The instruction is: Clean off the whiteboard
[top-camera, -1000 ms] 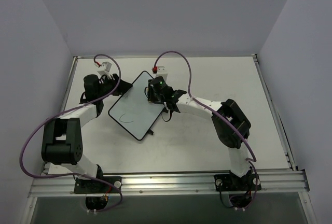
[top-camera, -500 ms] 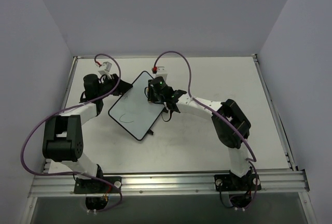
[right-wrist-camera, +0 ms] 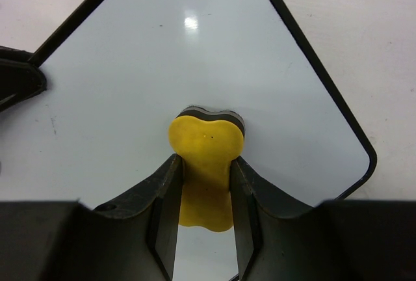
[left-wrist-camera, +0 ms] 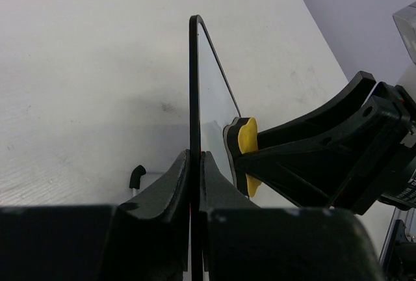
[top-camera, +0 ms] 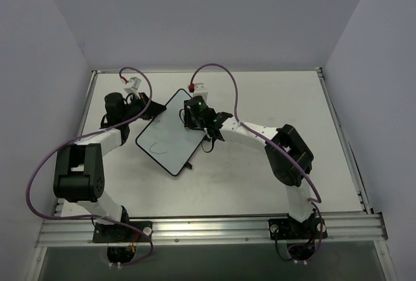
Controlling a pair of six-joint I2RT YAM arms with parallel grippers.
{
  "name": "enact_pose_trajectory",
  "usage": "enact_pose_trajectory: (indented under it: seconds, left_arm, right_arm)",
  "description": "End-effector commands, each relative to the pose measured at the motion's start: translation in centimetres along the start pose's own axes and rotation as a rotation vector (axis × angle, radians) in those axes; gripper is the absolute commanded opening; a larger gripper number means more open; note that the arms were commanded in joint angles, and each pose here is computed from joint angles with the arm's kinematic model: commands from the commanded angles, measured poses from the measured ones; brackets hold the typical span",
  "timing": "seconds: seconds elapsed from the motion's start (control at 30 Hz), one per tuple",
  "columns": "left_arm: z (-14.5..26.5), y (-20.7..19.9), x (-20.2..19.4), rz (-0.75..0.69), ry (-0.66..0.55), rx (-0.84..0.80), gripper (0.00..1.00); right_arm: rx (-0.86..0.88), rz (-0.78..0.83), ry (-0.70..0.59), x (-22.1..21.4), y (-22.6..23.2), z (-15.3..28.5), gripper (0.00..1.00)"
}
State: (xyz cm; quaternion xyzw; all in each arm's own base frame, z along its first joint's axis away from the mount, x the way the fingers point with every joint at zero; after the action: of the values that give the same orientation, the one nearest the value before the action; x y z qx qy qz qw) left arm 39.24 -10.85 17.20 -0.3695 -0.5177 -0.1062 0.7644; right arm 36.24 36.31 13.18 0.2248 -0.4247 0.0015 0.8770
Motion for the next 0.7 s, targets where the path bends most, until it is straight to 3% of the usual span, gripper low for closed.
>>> enact_pose_trajectory:
  seconds: [0.0,0.67]
  left_arm:
    - [-0.1,-0.1,1.9,-0.076,-0.055,-0.015,0.02]
    - [0.0,-0.3,1.8,-0.084,-0.061,-0.021,0.02]
  right_arm:
    - [0.060,0.044,0.023,-0.6,2.8,0.4,0.00]
    - [0.280,0.141,0.079,-3.8,11.7,2.5,0.00]
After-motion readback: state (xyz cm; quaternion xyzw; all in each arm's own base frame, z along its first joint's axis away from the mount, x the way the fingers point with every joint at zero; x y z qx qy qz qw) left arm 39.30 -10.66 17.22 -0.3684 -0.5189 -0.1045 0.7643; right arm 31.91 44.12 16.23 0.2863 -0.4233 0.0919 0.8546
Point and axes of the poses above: each gripper's point midway between its finger pads, its own z axis back along the fingers, its own y axis along the line the jaws close on, x = y × z, the point moved 5 cm from there along z, back along the fingers, and after that the axes turned 10 degrees about -z, right-handed, at the moved point
